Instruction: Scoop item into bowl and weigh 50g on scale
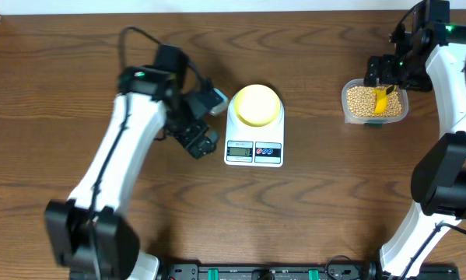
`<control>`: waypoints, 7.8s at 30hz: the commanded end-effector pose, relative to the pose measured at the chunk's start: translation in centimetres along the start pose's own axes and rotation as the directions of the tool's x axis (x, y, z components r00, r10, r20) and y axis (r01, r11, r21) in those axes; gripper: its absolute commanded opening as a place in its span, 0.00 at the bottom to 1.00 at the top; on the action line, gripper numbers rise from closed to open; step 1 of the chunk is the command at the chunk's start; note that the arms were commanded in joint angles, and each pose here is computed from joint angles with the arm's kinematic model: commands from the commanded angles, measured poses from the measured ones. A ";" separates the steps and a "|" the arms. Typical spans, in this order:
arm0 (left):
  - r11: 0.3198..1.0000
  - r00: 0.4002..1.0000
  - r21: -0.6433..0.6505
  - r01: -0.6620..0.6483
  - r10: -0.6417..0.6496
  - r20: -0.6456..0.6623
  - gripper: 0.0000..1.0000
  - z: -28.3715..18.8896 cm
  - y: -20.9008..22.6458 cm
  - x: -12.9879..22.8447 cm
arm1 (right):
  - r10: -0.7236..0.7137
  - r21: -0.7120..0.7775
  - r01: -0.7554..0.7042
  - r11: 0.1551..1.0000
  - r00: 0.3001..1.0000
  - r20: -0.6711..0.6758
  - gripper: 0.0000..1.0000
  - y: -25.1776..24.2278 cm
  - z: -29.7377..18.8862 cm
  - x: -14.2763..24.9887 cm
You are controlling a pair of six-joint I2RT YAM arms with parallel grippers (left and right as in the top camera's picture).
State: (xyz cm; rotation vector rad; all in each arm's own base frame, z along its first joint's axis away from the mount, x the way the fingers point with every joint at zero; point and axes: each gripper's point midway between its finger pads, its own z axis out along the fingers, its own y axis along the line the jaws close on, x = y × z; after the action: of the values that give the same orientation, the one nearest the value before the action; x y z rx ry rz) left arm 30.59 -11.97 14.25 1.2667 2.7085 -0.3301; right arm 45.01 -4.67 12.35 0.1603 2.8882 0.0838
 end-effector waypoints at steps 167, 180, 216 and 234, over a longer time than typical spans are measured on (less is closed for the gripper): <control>0.868 0.864 -0.024 -0.497 0.497 0.079 0.98 11.5 0.3 -0.9 | 0.060 0.067 -0.057 0.996 0.997 -0.043 0.23 -0.8 -2.0 2.5; 0.868 0.864 -0.024 -0.497 0.497 0.079 0.98 11.5 0.3 -0.9 | 0.038 0.065 -0.037 0.997 0.999 -0.019 0.13 -1.0 0.9 2.5; 0.868 0.864 -0.024 -0.497 0.497 0.079 0.98 11.5 0.3 -0.9 | 0.009 -0.030 -0.009 1.000 1.000 0.008 0.01 -1.0 0.5 1.8; 0.868 0.864 -0.024 -0.497 0.497 0.079 0.98 11.5 0.3 -0.9 | 0.033 -0.139 -0.029 0.990 0.999 0.028 0.01 -2.2 0.2 1.7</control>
State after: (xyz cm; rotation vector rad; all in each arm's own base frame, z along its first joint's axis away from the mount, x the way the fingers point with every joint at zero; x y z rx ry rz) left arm 31.76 -15.63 2.82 1.8272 2.2154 -0.3221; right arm 42.95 -6.20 10.40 0.1963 2.8800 0.2705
